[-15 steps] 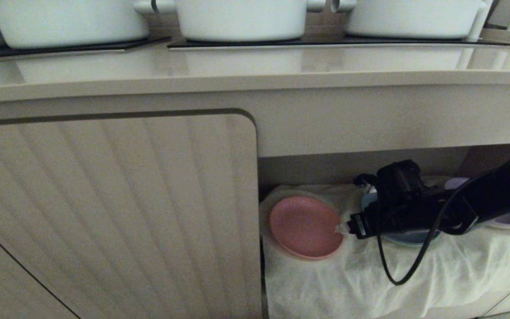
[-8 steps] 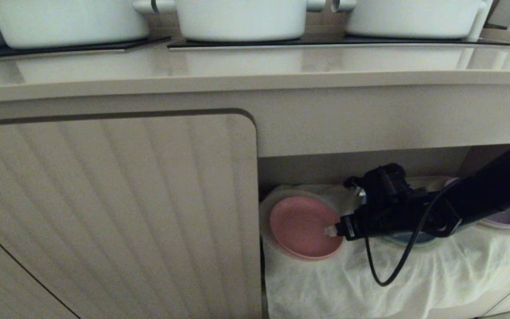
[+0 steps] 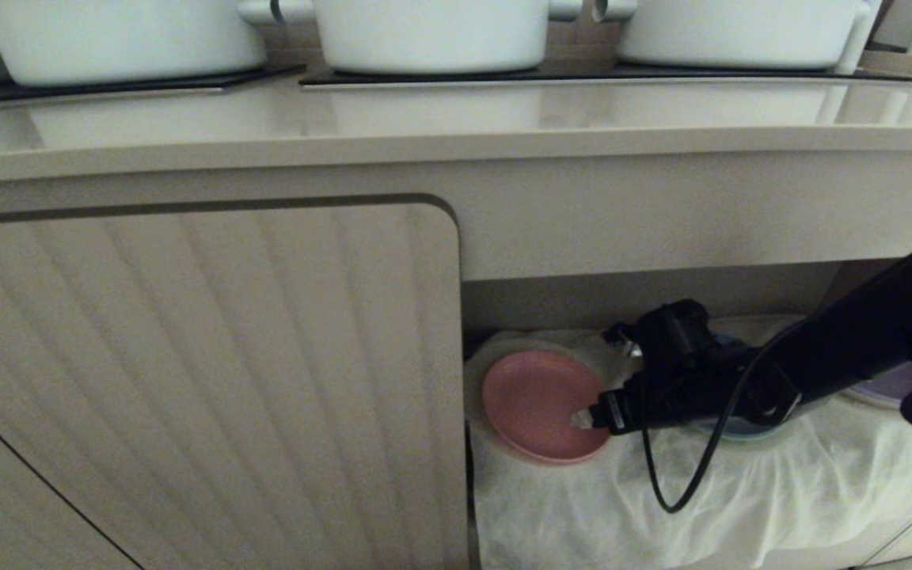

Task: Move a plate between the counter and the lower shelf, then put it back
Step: Pick up the plate in the cupboard

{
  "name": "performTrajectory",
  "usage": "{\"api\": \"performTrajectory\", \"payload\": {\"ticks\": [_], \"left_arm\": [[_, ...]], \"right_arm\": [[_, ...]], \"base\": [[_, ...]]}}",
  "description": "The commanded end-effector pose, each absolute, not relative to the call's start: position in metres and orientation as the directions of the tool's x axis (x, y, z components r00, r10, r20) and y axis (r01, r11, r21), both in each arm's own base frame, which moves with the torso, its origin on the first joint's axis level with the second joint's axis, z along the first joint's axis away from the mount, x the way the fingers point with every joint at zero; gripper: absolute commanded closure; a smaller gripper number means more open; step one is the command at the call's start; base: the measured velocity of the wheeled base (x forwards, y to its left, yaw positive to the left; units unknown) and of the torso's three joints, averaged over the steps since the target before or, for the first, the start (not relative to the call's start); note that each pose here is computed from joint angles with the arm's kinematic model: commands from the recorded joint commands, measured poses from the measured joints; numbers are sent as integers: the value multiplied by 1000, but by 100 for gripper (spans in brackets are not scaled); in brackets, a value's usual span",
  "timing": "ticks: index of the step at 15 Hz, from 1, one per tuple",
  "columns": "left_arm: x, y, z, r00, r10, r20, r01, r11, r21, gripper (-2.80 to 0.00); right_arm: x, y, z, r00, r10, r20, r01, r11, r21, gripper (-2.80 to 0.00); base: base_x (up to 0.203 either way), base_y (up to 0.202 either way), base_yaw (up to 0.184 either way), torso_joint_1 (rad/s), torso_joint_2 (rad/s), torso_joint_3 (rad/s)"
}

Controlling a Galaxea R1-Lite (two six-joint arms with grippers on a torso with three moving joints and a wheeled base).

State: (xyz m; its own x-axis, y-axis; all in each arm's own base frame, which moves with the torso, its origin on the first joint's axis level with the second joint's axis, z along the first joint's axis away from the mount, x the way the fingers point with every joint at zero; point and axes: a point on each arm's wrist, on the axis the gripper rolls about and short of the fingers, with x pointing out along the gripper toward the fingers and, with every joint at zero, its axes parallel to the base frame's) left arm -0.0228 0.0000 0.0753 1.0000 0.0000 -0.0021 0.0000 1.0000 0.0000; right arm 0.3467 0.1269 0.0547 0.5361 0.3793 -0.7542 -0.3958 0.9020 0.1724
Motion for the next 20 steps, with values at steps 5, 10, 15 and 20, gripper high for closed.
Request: {"api": "performTrajectory", "payload": {"ticks": [5,10,15,20], "left_arm": [[-23,0,75,1000,0,-2,0,1000,0,0],[-23,0,75,1000,0,-2,0,1000,0,0],[-23,0,75,1000,0,-2,0,1000,0,0],[-23,0,75,1000,0,-2,0,1000,-1,0]], "right_arm": [[356,131,49,560,349,-752,-339,924,176,-280],[361,133,47,573,327,-751,-280,940,196,-280],[362,138,42,569,333,-752,-281,938,203,-280],[363,139,39,565,331,-755,-281,938,201,-280]], "base": [[0,0,0,0,0,0],[0,0,0,0,0,0],[0,0,0,0,0,0],[0,0,0,0,0,0]]}}
